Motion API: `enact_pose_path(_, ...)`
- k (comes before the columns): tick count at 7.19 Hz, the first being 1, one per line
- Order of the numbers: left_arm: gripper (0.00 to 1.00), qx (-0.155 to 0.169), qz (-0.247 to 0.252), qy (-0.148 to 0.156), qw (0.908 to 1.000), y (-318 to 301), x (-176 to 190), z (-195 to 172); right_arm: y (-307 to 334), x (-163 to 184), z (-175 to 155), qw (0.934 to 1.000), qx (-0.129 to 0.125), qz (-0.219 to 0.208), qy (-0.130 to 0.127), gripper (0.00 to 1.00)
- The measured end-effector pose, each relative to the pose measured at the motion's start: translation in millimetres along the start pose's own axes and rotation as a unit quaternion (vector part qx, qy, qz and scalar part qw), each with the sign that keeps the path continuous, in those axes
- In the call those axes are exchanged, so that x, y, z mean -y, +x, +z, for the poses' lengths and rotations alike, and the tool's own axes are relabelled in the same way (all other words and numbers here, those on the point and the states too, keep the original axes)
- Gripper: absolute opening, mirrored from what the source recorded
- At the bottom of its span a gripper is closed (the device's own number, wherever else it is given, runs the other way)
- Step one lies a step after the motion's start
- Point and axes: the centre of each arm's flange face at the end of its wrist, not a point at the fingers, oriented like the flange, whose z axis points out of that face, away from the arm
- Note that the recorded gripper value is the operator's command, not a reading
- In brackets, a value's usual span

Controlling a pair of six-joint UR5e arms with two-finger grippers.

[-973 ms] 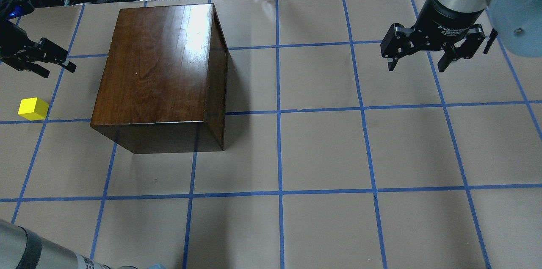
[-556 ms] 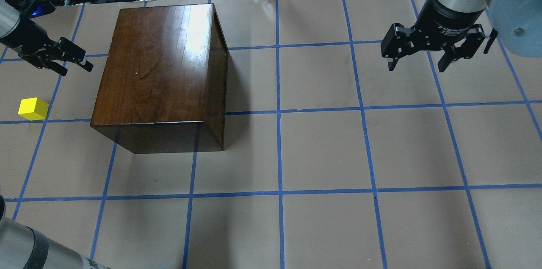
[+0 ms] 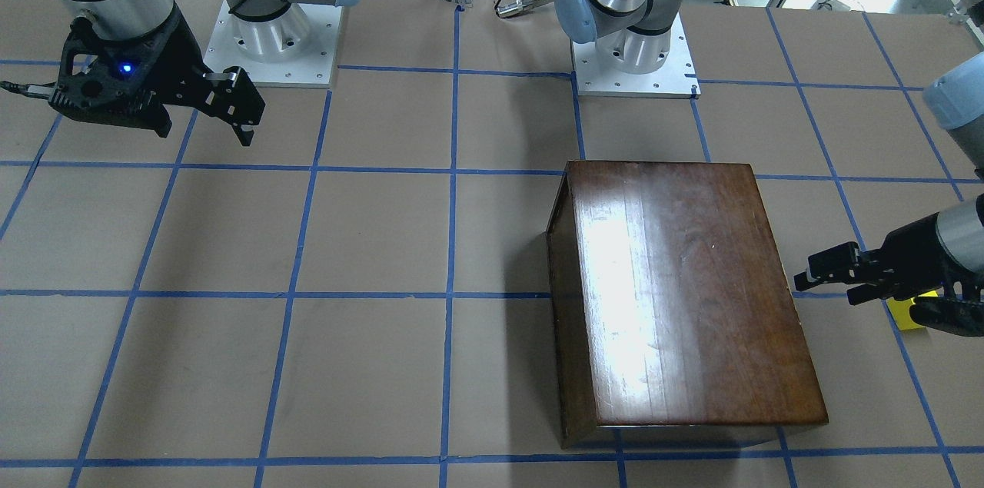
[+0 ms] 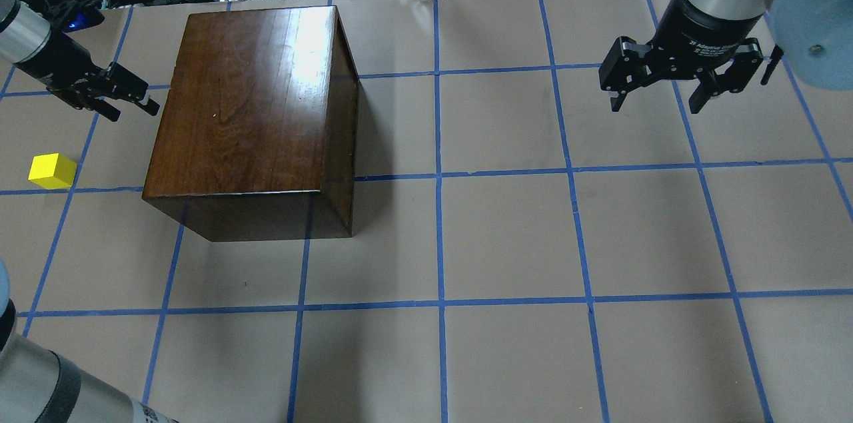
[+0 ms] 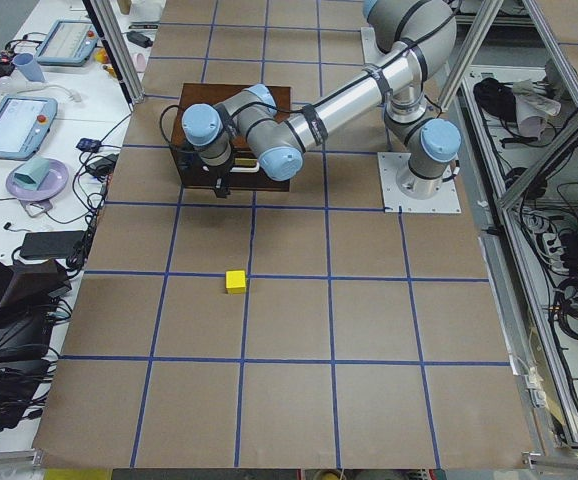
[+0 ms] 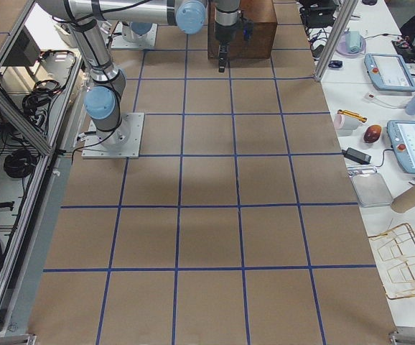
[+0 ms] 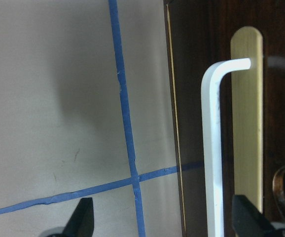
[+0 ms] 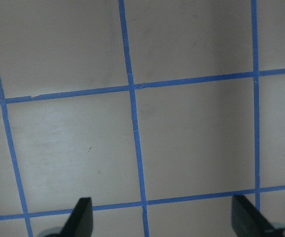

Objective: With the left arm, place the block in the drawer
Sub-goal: 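Hook the left gripper onto the white drawer handle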

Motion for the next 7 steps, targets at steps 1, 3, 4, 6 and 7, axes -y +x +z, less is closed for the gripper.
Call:
enact_pose_path(1, 1.0, -0.008, 0.002, 0.002, 1.0, 0.5, 2.0, 4.1, 0.0, 0.0, -0.1, 1.0, 0.0, 0.0, 0.0, 1.0)
enact_pose_path(3, 1.0, -0.028, 0.002, 0.005, 0.9996, -1.1, 6.8, 15.5, 0.0, 0.0, -0.1, 1.0, 0.0, 0.0, 0.0, 1.0)
enact_pose_path(4, 1.0, -0.032, 0.003, 0.003, 0.9995, -2.9, 8.3, 20.3, 0.0, 0.0, 0.0, 1.0, 0.0, 0.0, 0.0, 1.0)
enact_pose_path(6, 1.0, -0.035, 0.003, 0.0, 0.9994, -5.4, 9.8, 26.0, 0.0, 0.0, 0.1, 1.0, 0.0, 0.0, 0.0, 1.0)
enact_pose_path(7, 1.0, -0.037, 0.002, -0.002, 0.9993, -6.5, 10.2, 28.7, 0.0, 0.0, 0.0, 1.0, 0.0, 0.0, 0.0, 1.0)
